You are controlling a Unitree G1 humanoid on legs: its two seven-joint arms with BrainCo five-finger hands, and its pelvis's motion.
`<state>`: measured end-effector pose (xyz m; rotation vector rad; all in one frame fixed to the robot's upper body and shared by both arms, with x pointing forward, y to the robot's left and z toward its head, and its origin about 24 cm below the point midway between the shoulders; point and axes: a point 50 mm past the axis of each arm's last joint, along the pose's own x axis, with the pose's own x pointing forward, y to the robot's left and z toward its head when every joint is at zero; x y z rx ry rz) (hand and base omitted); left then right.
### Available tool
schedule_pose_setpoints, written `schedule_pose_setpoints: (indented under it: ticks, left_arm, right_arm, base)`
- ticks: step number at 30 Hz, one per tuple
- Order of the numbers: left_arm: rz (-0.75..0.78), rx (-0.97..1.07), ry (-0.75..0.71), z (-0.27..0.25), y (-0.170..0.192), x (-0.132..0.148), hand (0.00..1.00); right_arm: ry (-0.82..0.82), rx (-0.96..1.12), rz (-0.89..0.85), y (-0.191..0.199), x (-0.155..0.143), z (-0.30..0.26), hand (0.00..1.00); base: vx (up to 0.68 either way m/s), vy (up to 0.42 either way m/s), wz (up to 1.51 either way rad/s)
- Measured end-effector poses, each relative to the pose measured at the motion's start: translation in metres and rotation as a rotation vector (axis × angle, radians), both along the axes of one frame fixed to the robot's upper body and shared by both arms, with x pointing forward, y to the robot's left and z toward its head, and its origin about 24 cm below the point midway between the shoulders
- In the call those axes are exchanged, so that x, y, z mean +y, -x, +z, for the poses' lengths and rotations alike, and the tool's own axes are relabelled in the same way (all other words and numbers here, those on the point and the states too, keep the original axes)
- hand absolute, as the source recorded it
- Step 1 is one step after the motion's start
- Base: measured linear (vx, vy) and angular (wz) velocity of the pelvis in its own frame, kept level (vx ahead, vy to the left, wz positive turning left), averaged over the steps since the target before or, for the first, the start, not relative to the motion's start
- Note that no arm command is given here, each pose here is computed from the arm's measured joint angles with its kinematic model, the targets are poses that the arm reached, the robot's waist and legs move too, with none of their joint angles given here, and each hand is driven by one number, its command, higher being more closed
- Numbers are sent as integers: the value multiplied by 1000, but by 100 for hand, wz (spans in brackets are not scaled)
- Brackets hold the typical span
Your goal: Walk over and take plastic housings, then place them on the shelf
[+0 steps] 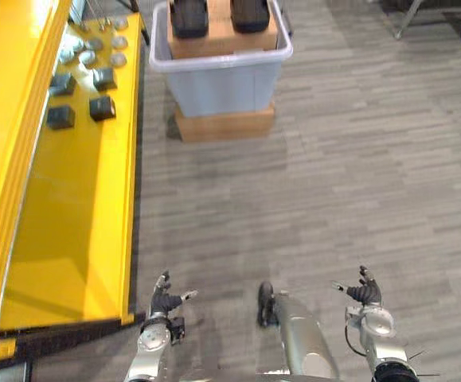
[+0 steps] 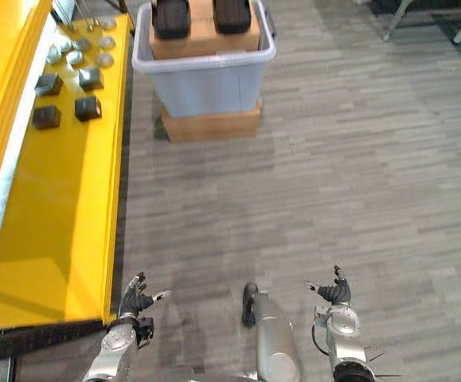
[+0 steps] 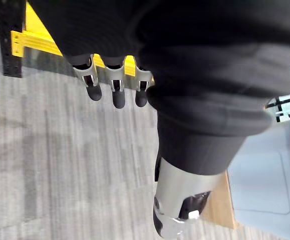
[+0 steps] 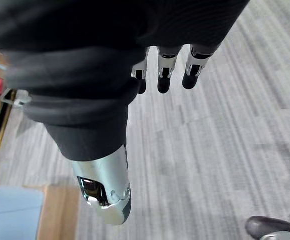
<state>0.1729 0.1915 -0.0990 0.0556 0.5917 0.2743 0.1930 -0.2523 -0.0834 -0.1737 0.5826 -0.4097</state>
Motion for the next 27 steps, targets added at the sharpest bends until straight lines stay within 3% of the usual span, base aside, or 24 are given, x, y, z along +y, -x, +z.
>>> schedule_pose_setpoints:
  ticks: [6,13,21,27]
  left_arm:
    - [32,15,46,-4,10,-6,0]
    - [53,89,67,-16,29,-10,0]
    - [44,90,52,-16,27,-6,0]
    - [41,78,54,-14,21,-7,0]
  right_arm:
    - [-72,-27,-35,2,11,-4,0]
    - [-78,27,-78,13,5,-13,0]
    - [-140,77,-99,28,20,-27,0]
    - [-147,82,-82,33,26,-28,0]
  base:
    - [611,-131,-8]
    - [539,110,-41]
    - [600,174,-4]
    - [489,-80,29]
